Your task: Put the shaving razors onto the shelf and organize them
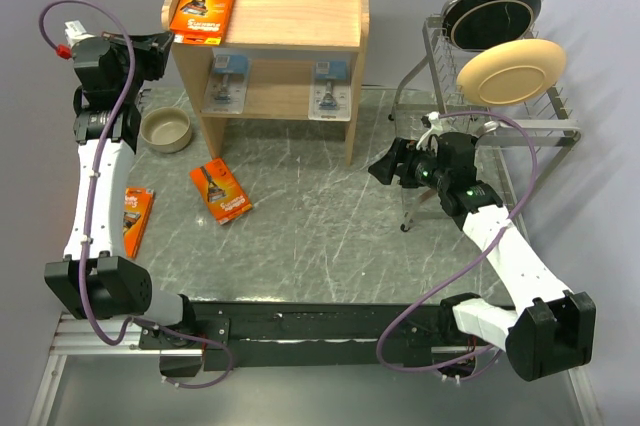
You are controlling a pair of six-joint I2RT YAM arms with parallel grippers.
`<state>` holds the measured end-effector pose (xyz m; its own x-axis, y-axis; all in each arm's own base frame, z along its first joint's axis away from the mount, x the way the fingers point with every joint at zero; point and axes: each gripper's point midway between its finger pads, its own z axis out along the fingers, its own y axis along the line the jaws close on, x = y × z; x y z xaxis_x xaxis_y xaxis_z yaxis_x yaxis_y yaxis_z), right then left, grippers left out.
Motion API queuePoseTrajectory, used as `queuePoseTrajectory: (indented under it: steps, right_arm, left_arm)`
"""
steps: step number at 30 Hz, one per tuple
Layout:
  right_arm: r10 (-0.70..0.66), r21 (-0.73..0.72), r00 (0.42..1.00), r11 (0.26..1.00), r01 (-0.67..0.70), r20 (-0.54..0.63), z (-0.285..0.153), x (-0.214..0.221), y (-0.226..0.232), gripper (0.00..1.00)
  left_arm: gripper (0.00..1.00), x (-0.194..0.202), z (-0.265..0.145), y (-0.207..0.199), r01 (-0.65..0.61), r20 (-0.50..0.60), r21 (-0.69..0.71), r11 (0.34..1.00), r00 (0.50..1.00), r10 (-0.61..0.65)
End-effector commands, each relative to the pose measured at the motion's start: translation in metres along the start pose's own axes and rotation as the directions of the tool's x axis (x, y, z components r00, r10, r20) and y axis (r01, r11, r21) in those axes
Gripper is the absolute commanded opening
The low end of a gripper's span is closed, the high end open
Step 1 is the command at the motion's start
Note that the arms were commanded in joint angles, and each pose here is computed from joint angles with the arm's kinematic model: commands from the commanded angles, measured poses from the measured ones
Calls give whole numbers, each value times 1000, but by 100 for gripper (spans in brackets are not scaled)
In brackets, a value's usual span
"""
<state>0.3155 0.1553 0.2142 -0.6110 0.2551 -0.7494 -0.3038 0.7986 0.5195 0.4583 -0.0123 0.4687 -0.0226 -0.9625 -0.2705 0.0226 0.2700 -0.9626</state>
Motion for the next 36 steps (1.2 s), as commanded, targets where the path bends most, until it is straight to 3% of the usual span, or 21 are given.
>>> queuePoseTrajectory:
  steps: [1, 11, 22, 23, 26, 30, 33, 34, 36]
  right_arm:
    - [-50, -60, 997, 997, 54, 64, -8, -25, 21, 86]
    - [-56, -48, 997, 997, 59, 62, -8, -25, 19, 86]
    - [-46, -54, 997, 997, 49, 56, -3, -25, 19, 86]
    - [-45, -54, 997, 997, 48, 57, -4, -26, 19, 86]
    - [-50, -63, 997, 997, 53, 58, -4, -27, 21, 86]
    - [-82, -75, 994, 993, 88, 77, -9, -31, 26, 86]
    - [-114, -106, 989, 987, 124, 95, -14, -37, 36, 85]
    - [-114, -103, 989, 987, 123, 96, -15, -38, 36, 85]
    - [-118, -96, 988, 987, 128, 101, -19, -41, 38, 85]
  left_arm:
    - [4, -12, -6, -12, 28, 51, 20, 999, 998, -29]
    - [9, -9, 3, -1, 119, 70, -38, 992, 991, -116]
    - [14, -10, 8, -6, 122, 89, -37, 992, 989, -118]
    - [23, -11, 6, -8, 119, 97, -37, 992, 989, -115]
    - [35, -13, -7, -14, 56, 95, -39, 998, 994, -53]
    - [60, 2, -39, -31, -132, 4, 39, 990, 991, 132]
    - [75, 21, -75, -37, -350, -58, 142, 926, 931, 361]
    - [78, 22, -93, -39, -454, -42, 170, 875, 883, 467]
    - [87, 36, -107, -5, -514, -125, 131, 848, 840, 528]
